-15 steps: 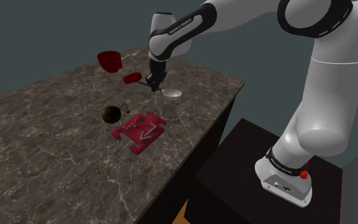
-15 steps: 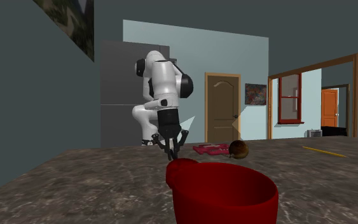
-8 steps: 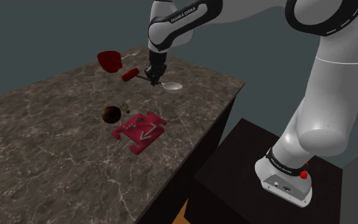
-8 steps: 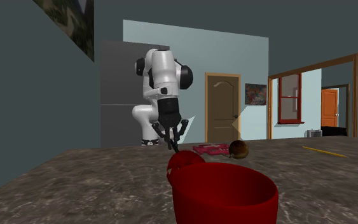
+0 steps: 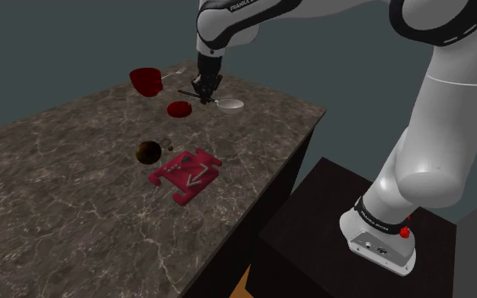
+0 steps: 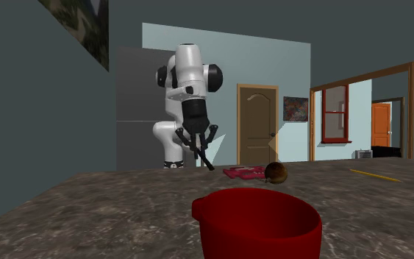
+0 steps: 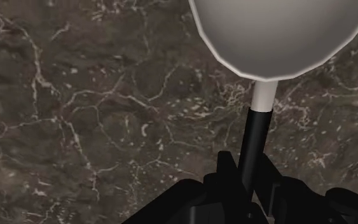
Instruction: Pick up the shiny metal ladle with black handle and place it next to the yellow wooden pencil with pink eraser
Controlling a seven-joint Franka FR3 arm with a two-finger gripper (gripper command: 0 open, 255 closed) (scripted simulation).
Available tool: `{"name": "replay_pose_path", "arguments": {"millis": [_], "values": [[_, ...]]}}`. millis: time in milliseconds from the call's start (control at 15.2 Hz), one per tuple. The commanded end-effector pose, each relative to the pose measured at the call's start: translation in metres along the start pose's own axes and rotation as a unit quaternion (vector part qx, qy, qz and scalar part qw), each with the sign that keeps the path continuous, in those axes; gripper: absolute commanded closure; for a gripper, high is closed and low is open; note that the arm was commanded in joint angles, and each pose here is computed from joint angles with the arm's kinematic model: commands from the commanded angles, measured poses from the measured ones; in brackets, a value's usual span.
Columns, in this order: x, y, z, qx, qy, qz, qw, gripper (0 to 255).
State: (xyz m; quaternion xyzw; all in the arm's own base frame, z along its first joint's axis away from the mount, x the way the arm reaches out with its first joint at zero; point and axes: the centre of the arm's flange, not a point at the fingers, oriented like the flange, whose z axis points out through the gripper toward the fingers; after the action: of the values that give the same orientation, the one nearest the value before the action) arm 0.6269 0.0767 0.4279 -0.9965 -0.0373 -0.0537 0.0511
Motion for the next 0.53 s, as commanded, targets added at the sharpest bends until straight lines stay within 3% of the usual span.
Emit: {"name": "replay_pose_path", "arguments": {"millis": [0, 462], "values": [[0.0, -0.001, -0.011, 0.0, 0.0, 0.0, 1.0, 255], [-0.024, -0.077, -0.011, 0.0, 0.0, 0.0, 1.0, 255]]}}
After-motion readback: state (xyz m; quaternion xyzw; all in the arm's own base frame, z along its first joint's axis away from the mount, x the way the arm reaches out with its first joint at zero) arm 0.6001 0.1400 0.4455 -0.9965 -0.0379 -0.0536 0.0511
